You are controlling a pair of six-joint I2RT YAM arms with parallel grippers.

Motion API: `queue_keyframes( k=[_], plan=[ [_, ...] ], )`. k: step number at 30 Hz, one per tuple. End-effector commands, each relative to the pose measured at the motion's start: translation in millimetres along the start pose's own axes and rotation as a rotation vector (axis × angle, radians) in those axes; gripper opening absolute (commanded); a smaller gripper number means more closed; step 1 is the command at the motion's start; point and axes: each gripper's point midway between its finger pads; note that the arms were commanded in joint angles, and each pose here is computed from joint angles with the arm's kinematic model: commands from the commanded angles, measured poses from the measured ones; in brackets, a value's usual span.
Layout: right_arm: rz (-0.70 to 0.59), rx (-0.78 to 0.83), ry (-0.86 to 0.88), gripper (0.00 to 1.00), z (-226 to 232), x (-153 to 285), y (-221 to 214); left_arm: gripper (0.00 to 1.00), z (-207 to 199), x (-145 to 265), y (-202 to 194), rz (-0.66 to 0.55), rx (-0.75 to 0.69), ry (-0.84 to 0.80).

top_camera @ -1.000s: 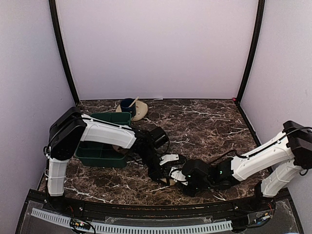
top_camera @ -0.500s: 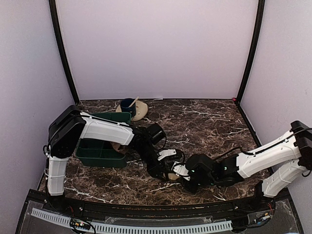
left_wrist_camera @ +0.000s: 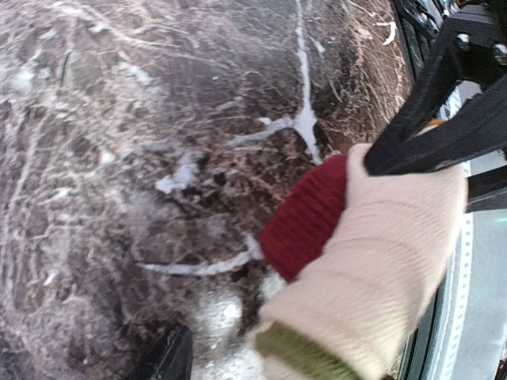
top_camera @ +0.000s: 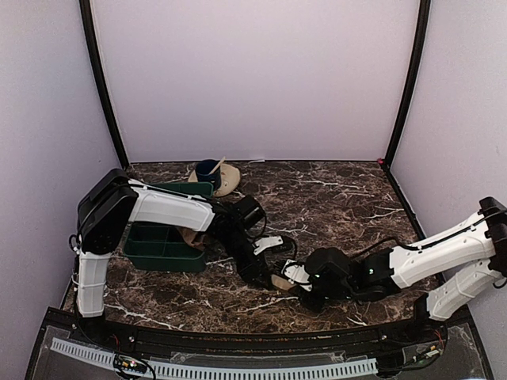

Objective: Roll the socks
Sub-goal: Pick up the sock from the center of the board.

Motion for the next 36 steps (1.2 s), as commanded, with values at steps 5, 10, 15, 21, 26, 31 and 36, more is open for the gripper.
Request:
queue_keyframes(
  k=[5,10,15,21,26,31,36],
  plan=[
    [-0.063,-0.046,-0.005,0.00,-2.7,11.0,20.1,0.55,35.5,15.3,-45.2,0.126,0.143,0.139],
    [-0.073,-0.065,-0.018,0.00,-5.1,12.1,22.8,0.55,40.6,35.6,-31.8,0.077,0.154,0.179],
    [-0.087,-0.083,-0.040,0.00,-9.4,14.6,27.8,0.53,45.0,63.8,-12.3,0.011,0.161,0.257],
    [-0.103,-0.098,-0.069,0.00,-14.3,18.4,35.8,0.52,52.5,118.5,16.4,-0.134,0.199,0.367],
    [-0.111,-0.112,-0.094,0.00,-19.0,20.6,39.4,0.53,49.4,165.5,39.9,-0.277,0.207,0.451],
    [-0.135,-0.118,-0.121,0.00,-23.8,25.4,50.4,0.54,58.2,215.7,41.8,-0.380,0.258,0.624],
    [-0.152,-0.086,-0.174,0.00,-30.6,28.3,70.4,0.56,82.4,268.5,1.4,-0.460,0.433,0.877]
  ],
)
Point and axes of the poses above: each gripper's point midway between its finger pads, its own x axis back along the fingers, its own z axis along the line the jaws close on, y = z × x, and after that the axes turned 6 degrees about -x, right-handed
